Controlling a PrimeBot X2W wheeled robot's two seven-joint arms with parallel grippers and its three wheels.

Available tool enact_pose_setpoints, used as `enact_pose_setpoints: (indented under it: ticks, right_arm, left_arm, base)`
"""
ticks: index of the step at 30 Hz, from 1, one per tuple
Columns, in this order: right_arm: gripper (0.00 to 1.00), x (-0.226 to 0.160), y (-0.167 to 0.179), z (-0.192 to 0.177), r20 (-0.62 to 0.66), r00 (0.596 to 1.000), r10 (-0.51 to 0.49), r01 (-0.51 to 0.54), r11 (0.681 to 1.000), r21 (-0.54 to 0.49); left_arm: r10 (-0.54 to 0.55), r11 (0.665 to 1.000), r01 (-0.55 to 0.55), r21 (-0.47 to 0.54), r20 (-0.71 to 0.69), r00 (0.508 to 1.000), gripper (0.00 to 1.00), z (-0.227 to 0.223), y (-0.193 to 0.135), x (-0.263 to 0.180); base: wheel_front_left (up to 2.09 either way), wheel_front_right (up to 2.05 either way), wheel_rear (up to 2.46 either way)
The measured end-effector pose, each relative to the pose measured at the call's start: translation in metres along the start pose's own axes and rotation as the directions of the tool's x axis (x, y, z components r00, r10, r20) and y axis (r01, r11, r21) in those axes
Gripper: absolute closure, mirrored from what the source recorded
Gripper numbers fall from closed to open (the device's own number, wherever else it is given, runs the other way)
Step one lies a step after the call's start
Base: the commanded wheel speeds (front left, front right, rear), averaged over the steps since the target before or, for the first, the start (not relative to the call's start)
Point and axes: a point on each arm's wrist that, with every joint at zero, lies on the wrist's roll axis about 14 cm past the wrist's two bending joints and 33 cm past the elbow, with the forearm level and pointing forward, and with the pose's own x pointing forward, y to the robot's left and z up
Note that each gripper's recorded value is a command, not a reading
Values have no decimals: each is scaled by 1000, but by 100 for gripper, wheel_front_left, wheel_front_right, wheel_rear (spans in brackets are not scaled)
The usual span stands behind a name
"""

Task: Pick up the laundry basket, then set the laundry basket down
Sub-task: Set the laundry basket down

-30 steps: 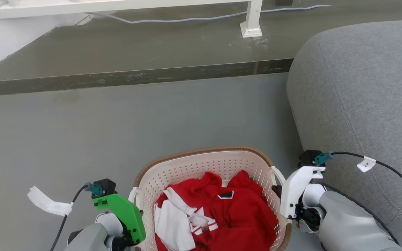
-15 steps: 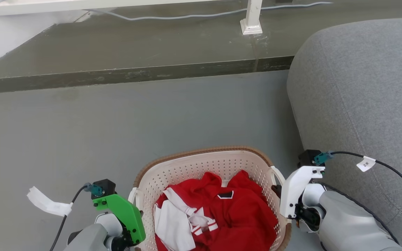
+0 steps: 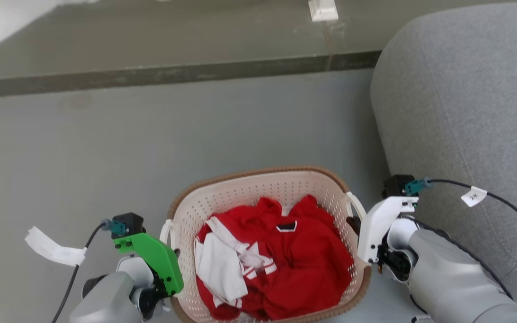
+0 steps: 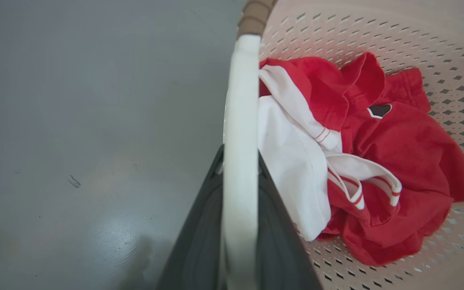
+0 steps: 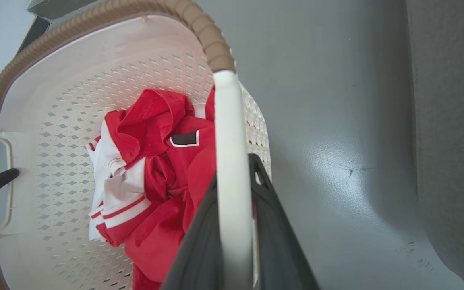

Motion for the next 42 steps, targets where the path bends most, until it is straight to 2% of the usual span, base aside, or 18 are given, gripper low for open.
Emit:
enact_pose_setpoints:
  ticks: [28, 42]
  right_arm:
    - [100, 73, -25, 30, 66, 998, 3, -5, 1000, 30]
    - [100, 114, -37, 5, 53, 999, 2, -6, 998, 70]
  left_arm:
    - [-5, 1000, 5, -1, 62, 998, 100, 42, 32, 74]
    - [26, 999, -23, -39, 66, 998, 100, 24, 62, 108]
  base:
    - [0, 0, 0]
    - [0, 0, 0]
